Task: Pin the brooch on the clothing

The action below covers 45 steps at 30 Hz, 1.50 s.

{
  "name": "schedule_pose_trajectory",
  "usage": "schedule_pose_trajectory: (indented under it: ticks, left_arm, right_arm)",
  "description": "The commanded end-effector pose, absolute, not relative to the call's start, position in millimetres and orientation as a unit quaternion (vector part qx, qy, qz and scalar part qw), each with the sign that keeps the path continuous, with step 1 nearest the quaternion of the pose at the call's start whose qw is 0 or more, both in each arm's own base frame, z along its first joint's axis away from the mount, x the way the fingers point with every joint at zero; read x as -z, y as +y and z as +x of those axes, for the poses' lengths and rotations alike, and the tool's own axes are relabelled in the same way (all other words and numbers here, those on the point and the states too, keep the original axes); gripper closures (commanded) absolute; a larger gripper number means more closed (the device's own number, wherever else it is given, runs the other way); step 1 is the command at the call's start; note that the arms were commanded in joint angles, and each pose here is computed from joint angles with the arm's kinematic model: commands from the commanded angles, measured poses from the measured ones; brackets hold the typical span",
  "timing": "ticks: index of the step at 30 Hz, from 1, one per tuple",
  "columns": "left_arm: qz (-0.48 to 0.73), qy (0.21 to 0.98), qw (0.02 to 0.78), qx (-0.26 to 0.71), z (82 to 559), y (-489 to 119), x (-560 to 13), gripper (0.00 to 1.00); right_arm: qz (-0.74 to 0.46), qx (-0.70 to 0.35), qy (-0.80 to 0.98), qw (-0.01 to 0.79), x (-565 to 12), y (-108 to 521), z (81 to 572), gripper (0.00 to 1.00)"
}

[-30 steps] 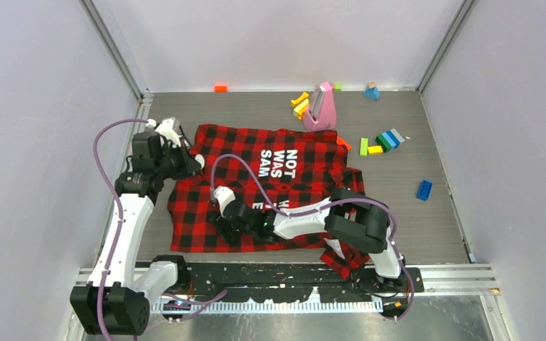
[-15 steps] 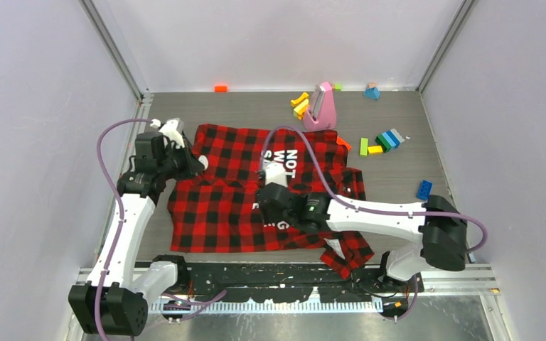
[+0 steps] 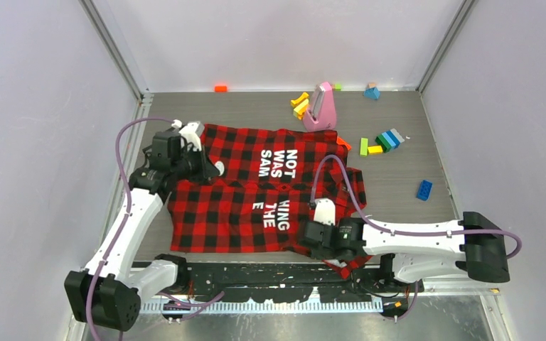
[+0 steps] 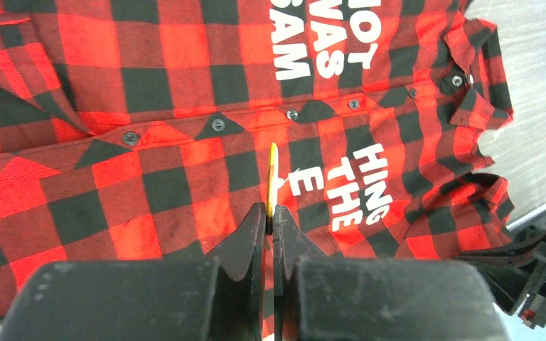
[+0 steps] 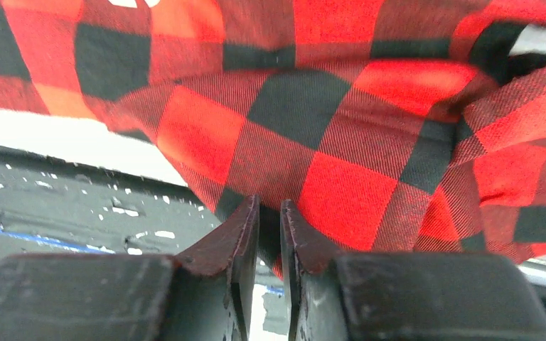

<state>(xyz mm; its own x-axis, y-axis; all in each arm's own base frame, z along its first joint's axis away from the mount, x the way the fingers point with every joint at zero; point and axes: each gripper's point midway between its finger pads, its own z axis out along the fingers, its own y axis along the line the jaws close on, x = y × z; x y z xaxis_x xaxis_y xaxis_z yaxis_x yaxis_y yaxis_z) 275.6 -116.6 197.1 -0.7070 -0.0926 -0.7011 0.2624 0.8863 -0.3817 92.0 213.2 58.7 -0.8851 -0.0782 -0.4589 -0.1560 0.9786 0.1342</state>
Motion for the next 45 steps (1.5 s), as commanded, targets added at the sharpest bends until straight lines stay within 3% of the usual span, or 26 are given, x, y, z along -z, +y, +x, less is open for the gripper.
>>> schedule_pose_trajectory:
  ticks: [1,10,14,20,33,45]
  left_arm:
    - [0.085,0.892,0.37,0.246,268,-135,-197,1.0]
    - [0.118,0.886,0.337,0.296,240,-194,-190,1.0]
    - [0.119,0.878,0.325,0.331,230,-223,-183,1.0]
    - [0.107,0.872,0.318,0.356,227,-246,-175,1.0]
    - [0.116,0.875,0.299,0.363,214,-265,-161,1.0]
    - [0.11,0.878,0.284,0.369,203,-270,-145,1.0]
  right_arm:
    - [-0.001,-0.092,0.976,0.195,-46,212,63,0.77]
    - [0.025,-0.129,0.97,0.203,-31,214,63,0.75]
    - [0.006,-0.115,0.961,0.251,-60,212,85,0.57]
    - [0.019,-0.121,0.951,0.283,-91,211,140,0.48]
    - [0.018,-0.076,0.936,0.343,-76,219,258,0.45]
    - [0.021,-0.023,0.947,0.32,-18,210,297,0.43]
